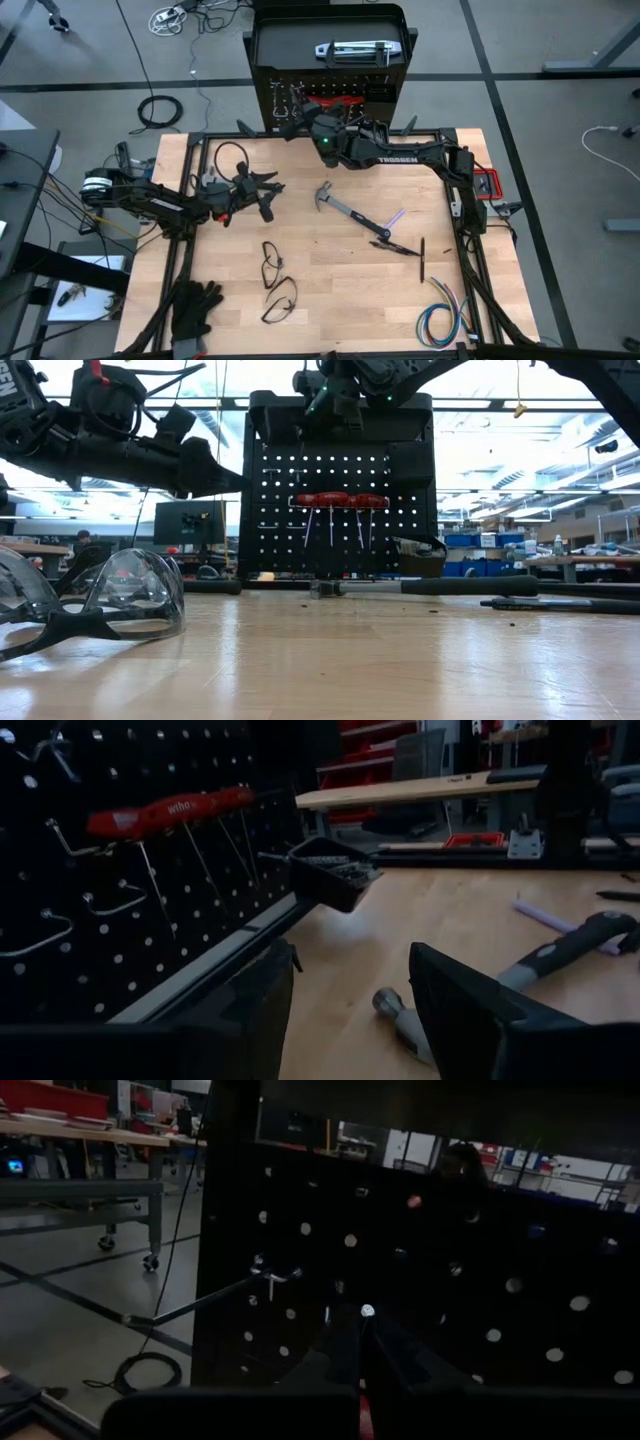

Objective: Hang tools onto peg board
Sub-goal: Hang the hook on the pegboard

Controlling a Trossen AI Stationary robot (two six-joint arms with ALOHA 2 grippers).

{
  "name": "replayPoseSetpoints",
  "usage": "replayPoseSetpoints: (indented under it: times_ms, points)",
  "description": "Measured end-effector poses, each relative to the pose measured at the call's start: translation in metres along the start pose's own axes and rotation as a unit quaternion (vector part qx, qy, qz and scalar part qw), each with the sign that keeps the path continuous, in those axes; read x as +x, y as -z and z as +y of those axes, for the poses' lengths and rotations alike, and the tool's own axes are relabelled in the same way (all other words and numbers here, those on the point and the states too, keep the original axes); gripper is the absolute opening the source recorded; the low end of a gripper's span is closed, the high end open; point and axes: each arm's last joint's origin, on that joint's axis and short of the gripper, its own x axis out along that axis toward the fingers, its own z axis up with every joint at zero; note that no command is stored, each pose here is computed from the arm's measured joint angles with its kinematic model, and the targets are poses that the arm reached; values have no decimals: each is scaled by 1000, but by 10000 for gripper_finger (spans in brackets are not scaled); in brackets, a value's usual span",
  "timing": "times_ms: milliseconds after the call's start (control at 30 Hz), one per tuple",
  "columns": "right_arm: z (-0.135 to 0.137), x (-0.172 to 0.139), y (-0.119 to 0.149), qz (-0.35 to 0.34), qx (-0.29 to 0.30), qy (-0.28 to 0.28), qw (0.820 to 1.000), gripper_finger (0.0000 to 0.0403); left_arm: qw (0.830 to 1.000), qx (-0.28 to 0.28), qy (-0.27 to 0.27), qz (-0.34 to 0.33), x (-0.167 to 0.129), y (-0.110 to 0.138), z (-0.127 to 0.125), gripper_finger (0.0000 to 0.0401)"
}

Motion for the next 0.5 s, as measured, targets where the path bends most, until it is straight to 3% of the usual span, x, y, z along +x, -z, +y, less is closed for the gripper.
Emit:
replayPoseSetpoints:
  times_ms: [500]
  points:
    - [6,-9,-2,-4,-34,6,999,8,999,23,-2,26,0,5,0,198]
